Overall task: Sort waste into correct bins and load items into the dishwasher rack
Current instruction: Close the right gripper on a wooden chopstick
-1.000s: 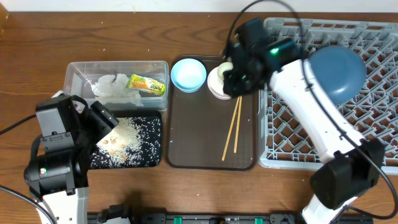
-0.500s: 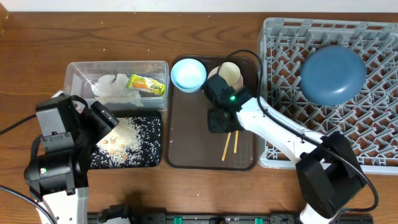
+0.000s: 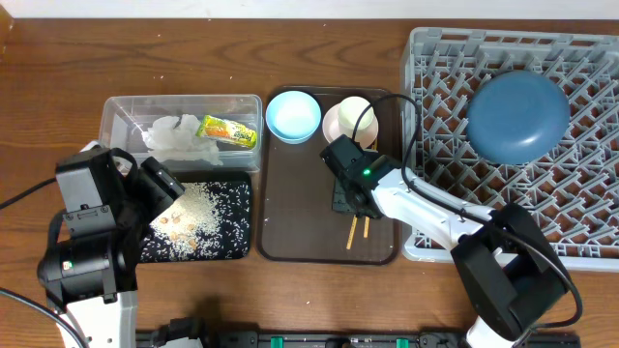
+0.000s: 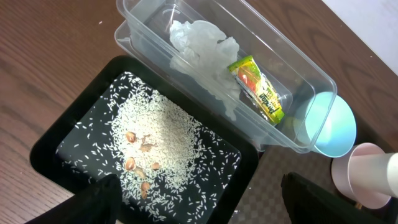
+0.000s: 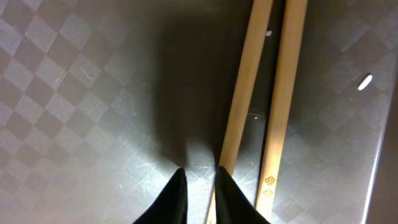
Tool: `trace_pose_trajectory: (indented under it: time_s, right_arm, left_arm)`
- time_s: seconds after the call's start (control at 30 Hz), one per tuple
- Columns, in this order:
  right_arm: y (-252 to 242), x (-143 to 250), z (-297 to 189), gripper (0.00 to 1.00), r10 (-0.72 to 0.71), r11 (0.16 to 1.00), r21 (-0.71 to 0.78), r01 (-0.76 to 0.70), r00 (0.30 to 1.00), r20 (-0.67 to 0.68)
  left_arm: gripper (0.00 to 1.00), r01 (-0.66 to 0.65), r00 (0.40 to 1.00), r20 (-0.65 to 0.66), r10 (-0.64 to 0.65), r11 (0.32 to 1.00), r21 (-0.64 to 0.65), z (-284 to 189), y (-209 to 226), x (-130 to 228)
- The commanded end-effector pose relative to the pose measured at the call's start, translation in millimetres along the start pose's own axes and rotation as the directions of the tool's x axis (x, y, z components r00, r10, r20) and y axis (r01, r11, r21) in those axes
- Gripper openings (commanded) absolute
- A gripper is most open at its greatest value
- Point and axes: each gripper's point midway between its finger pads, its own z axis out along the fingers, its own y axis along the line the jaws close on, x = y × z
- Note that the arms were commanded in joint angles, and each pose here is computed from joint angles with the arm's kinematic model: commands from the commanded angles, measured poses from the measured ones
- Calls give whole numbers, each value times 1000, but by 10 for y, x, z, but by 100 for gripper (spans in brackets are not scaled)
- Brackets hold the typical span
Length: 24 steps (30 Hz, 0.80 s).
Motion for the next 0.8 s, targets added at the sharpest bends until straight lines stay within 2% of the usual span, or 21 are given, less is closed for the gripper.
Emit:
trace_pose_trajectory:
  time_s: [0.0, 0.4, 0.77]
  right_arm:
    - [-35, 12, 2, 17, 6, 1000, 19, -7, 1000, 22]
    - [147, -188, -323, 19, -78, 997, 7, 78, 997, 27]
    - [-91, -20, -222, 20, -54, 995, 89, 55, 998, -17]
  left_arm:
    - [84, -2, 1000, 14, 2, 1000, -9, -25, 14, -39]
    - [85, -2, 1000, 14, 2, 1000, -9, -25, 14, -39]
    - [84, -2, 1000, 14, 2, 1000, -9, -25, 14, -39]
